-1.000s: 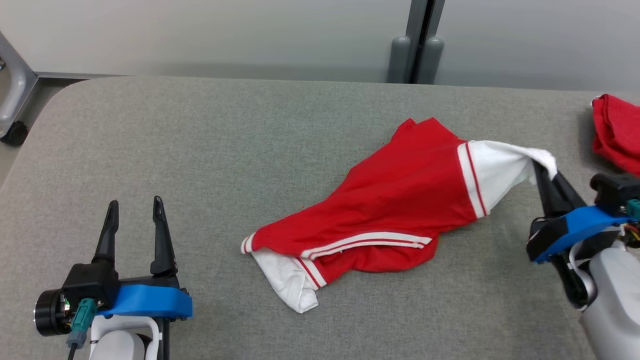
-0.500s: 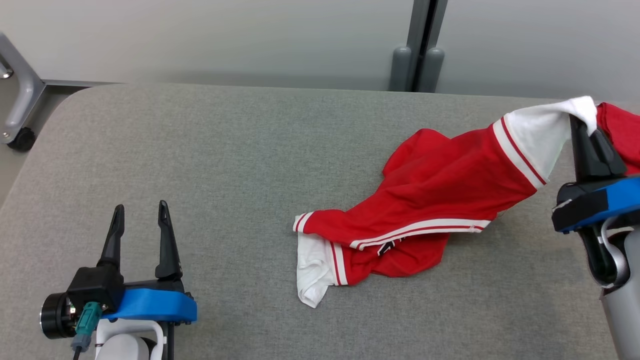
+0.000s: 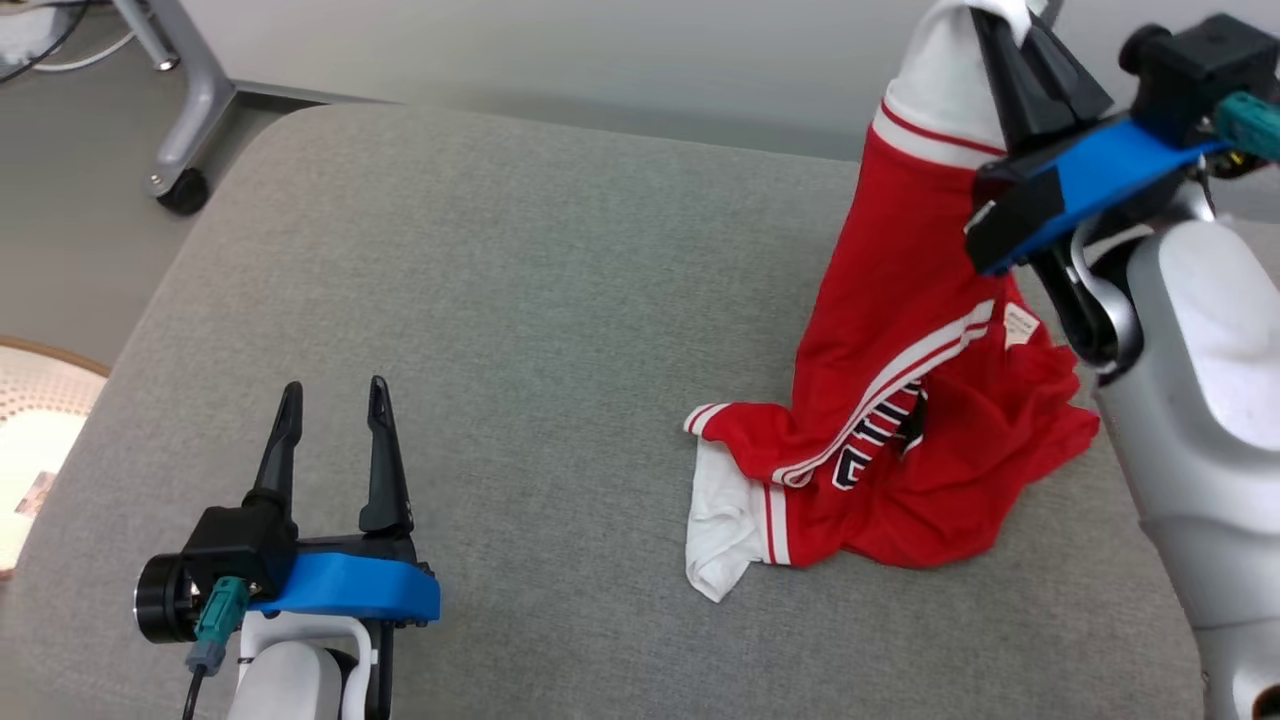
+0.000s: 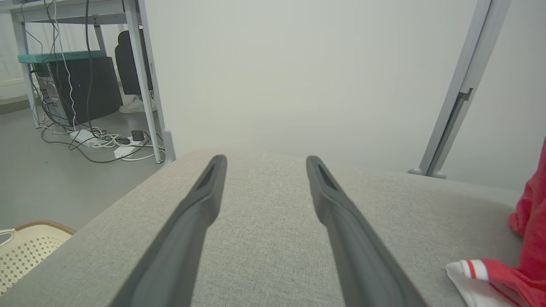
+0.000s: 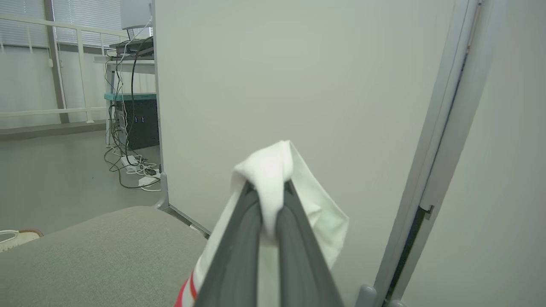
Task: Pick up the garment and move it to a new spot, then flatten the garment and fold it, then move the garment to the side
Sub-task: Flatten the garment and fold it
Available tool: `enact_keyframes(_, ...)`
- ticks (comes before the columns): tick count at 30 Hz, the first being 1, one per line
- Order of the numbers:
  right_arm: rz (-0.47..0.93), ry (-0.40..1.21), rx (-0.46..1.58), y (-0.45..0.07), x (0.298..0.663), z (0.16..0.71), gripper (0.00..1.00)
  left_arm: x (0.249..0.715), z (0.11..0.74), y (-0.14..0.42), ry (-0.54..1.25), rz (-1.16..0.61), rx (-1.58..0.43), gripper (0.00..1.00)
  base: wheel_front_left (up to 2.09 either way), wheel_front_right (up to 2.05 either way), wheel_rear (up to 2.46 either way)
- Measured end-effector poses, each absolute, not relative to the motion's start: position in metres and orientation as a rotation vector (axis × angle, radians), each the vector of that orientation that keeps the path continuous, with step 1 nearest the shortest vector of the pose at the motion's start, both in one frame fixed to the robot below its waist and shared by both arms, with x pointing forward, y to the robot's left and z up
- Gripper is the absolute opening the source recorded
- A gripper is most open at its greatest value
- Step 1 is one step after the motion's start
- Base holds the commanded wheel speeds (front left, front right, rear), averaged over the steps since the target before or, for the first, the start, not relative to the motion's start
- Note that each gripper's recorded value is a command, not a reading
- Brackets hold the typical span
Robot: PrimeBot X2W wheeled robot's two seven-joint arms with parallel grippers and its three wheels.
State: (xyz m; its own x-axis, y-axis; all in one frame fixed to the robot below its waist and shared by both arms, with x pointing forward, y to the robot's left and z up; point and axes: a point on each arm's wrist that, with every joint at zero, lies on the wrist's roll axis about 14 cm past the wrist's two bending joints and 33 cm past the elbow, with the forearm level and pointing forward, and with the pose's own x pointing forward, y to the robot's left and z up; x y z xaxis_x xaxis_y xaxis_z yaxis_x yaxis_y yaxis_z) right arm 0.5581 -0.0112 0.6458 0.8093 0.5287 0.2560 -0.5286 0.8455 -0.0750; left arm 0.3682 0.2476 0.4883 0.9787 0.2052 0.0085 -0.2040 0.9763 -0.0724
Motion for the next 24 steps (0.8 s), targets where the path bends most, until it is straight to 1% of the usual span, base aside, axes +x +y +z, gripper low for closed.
enact_keyframes(4, 0.652, -0.287, -0.013, 0.036, 0.567, 0.658, 0.0, 0.359, 0.485, 0.258, -0.003, 0.244, -0.072, 1.0, 0.0, 0.0, 0.0)
enact_keyframes(8, 0.71, -0.289, -0.016, 0.074, 0.576, 0.665, 0.0, 0.353, 0.484, 0.265, 0.003, 0.269, -0.068, 1.0, 0.0, 0.0, 0.0)
enact_keyframes(13, 0.749, -0.29, 0.011, 0.107, 0.588, 0.671, 0.0, 0.347, 0.481, 0.274, 0.019, 0.303, -0.064, 1.0, 0.0, 0.0, 0.0)
enact_keyframes(16, 0.765, -0.259, 0.023, 0.122, 0.593, 0.659, 0.0, 0.346, 0.479, 0.276, 0.028, 0.312, -0.063, 1.0, 0.0, 0.0, 0.0)
enact_keyframes(17, 0.77, -0.233, 0.017, 0.125, 0.594, 0.65, 0.6, 0.347, 0.478, 0.276, 0.031, 0.315, -0.067, 1.0, 0.0, 0.0, 0.0)
enact_keyframes(18, 0.776, -0.201, 0.004, 0.129, 0.595, 0.638, 1.0, 0.347, 0.477, 0.276, 0.034, 0.318, -0.069, 1.0, 0.0, 0.0, 0.0)
enact_keyframes(19, 0.779, -0.165, -0.008, 0.131, 0.595, 0.625, 1.0, 0.347, 0.476, 0.276, 0.037, 0.319, -0.072, 1.0, 0.0, 0.0, 0.0)
enact_keyframes(24, 0.767, -0.098, -0.035, 0.121, 0.597, 0.591, 1.0, 0.356, 0.472, 0.27, 0.045, 0.306, -0.074, 1.0, 0.0, 0.0, 0.0)
